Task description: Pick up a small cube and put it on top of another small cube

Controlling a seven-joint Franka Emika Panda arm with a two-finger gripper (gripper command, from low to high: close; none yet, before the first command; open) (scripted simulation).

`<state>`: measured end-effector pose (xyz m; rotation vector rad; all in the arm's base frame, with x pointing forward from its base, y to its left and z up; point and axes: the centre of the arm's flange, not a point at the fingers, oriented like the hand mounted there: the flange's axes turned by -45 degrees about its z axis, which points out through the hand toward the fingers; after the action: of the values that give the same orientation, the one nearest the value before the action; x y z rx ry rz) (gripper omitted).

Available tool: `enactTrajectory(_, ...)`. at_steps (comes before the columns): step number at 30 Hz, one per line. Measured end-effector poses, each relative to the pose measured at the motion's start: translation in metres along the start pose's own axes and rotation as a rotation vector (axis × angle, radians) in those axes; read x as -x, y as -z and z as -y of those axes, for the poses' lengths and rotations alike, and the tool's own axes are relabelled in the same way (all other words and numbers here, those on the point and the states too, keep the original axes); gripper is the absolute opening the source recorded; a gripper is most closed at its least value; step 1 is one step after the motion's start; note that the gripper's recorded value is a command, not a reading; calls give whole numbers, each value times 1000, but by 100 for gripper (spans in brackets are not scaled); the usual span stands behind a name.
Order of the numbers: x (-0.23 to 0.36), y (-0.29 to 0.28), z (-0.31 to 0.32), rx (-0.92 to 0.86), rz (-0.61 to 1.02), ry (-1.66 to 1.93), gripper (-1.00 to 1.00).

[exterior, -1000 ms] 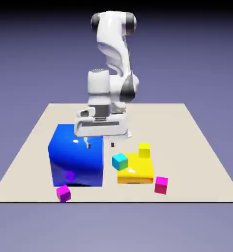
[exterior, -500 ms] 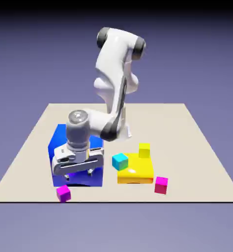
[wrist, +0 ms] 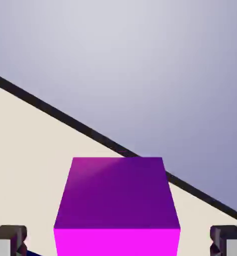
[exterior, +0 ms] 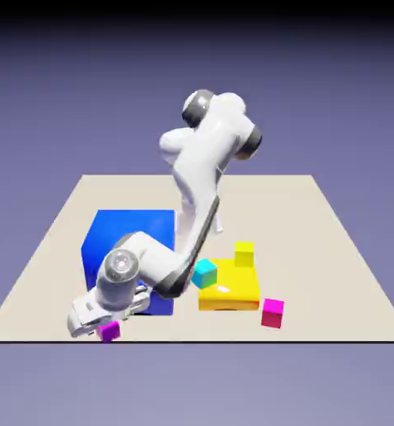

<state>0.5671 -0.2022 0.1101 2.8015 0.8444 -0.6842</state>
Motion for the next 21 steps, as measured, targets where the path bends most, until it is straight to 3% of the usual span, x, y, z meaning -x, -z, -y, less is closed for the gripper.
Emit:
enactTrajectory(3,8,67,2,-1,0,4,-100)
enactTrajectory(12,-69,80,137,57,49,374,-100)
enactTrajectory(21,-108,130,298,270,44,777,-100)
